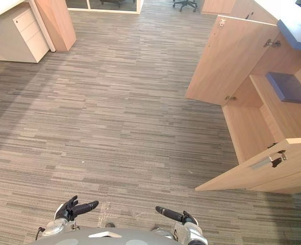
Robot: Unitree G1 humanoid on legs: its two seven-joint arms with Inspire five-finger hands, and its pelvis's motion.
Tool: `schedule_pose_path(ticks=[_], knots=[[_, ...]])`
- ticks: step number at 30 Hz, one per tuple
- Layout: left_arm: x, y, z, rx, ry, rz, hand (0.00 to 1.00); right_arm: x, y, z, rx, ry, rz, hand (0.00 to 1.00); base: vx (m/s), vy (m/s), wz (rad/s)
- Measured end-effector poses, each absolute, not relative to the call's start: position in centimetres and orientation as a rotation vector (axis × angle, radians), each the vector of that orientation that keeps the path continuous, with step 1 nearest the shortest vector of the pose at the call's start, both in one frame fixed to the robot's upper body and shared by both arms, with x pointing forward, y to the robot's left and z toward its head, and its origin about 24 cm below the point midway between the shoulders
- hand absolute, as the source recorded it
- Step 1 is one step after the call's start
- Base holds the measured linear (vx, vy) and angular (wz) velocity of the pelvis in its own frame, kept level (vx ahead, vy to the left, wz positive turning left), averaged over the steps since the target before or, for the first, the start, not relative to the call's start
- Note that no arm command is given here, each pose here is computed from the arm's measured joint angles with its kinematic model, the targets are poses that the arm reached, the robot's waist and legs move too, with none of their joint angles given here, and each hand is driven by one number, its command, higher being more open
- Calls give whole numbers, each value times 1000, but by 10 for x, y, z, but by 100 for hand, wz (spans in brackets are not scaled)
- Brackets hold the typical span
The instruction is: Walk over to the cabinet, pick up the folder, carry it to the office cabinet, place the folder inside the office cabinet, then close the office cabinet door
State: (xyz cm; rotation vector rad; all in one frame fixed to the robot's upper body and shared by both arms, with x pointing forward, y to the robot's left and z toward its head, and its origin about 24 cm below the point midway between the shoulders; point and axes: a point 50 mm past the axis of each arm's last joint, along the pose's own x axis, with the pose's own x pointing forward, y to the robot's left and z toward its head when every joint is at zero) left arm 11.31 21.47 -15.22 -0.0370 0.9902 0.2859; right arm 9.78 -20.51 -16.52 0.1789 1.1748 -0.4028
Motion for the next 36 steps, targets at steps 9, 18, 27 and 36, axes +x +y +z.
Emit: schedule_pose_path(ticks=[9, 18, 27, 36], knots=[[117, 207, -152, -104, 975, 257, 100, 101, -204, -165, 178, 1159, -387, 100, 3, 5, -2], [157, 249, -123, 30, 792, 367, 100, 99, -205, -165, 172, 1159, -387, 100, 6, 3, -1], [166, 271, -110, 70, 724, 429, 100, 99, -206, -165, 173, 1158, -384, 100, 18, 3, 1], [134, 243, -136, -15, 867, 375, 100, 95, -207, -165, 178, 1163, -394, 100, 0, 0, 0]])
